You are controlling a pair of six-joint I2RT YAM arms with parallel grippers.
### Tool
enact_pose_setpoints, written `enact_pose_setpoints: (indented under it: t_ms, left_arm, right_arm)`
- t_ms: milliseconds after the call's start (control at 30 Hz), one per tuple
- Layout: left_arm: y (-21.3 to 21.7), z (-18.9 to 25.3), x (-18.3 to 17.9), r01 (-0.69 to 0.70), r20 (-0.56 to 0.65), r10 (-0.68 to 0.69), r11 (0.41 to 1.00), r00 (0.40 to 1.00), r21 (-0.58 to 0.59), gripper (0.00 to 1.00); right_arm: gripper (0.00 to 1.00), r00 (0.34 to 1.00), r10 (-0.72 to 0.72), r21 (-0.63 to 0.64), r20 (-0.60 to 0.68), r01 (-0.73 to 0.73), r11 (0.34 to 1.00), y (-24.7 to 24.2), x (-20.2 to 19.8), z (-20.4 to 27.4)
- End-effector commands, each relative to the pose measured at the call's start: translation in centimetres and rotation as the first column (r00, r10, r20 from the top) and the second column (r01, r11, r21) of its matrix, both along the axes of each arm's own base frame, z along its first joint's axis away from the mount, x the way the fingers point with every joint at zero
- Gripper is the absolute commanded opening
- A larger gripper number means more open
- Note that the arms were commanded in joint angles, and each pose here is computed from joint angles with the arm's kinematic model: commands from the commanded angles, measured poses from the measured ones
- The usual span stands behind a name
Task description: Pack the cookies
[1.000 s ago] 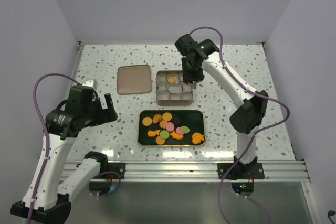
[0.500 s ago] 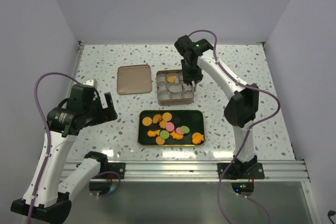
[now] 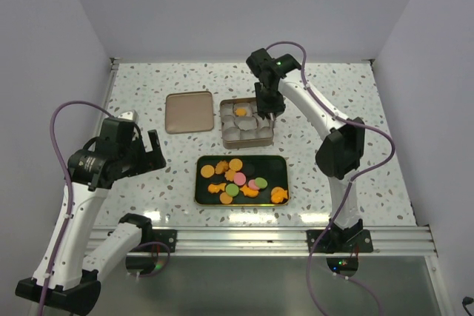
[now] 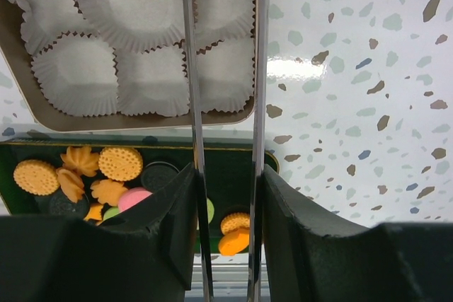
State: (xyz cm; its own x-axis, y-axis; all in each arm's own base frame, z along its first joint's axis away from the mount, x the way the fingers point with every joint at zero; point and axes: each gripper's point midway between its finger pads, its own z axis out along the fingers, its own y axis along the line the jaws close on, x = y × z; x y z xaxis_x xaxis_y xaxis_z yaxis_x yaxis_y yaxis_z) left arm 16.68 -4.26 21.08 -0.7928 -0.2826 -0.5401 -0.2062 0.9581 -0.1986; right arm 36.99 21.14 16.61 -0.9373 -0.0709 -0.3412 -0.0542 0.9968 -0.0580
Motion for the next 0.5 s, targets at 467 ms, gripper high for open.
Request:
enact_pose_setpoints:
  t_ms: [467]
  left_arm:
    - [-0.2,1.0,0.5,0.0,0.048,0.001,1.0,0.999,-0.011,1.0]
  right_arm:
    - [0.47,0.997,-0.001,0.071,0.081,-0.005,0.997,0.4,0.2,3.9]
